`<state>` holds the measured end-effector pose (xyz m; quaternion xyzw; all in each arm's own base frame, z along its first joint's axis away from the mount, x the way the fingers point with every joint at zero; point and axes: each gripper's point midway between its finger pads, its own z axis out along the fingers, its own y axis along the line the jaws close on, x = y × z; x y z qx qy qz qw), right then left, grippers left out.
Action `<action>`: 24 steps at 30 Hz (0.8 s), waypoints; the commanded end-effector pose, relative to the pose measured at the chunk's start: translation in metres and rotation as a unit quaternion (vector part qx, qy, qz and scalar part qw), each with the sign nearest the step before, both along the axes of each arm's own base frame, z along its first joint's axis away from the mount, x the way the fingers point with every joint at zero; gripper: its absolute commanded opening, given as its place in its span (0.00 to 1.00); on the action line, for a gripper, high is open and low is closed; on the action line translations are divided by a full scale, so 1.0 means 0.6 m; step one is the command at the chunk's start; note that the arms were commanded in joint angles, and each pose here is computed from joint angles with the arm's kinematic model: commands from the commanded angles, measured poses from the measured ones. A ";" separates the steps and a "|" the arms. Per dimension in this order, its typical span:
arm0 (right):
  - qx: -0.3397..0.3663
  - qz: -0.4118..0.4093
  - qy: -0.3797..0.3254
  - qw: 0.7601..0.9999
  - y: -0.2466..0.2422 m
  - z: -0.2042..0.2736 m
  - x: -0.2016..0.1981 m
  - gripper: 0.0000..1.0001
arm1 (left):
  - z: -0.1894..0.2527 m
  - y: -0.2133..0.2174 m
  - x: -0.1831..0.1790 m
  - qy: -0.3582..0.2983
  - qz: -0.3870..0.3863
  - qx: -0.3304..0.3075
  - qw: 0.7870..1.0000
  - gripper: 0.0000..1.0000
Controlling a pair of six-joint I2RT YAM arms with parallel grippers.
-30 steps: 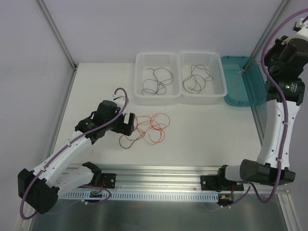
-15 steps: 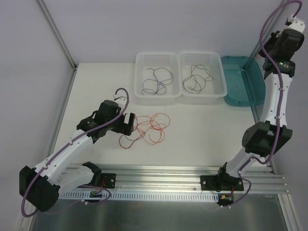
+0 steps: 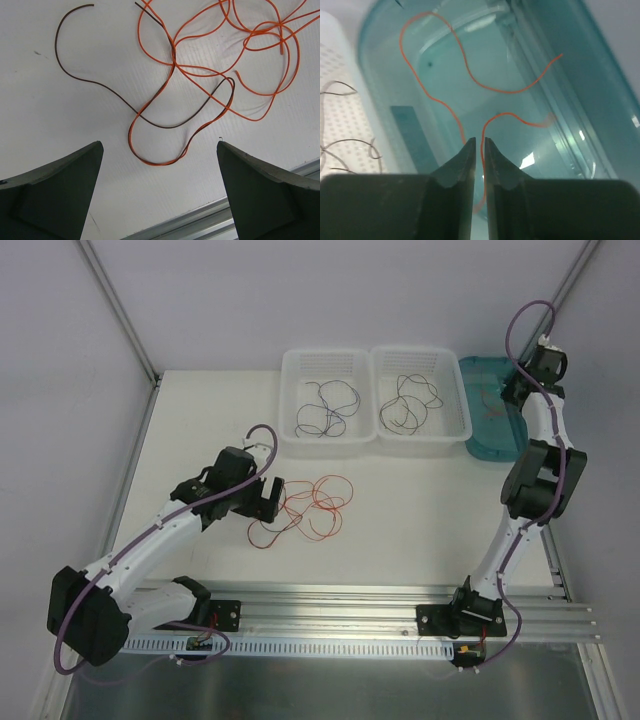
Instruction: Untangle the cables
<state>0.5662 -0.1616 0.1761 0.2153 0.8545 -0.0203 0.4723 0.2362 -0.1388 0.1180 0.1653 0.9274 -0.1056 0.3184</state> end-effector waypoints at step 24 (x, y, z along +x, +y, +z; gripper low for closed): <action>0.055 0.141 -0.032 0.988 0.276 0.179 -0.180 0.86 | 0.047 0.003 0.003 -0.052 -0.004 -0.026 0.998 0.99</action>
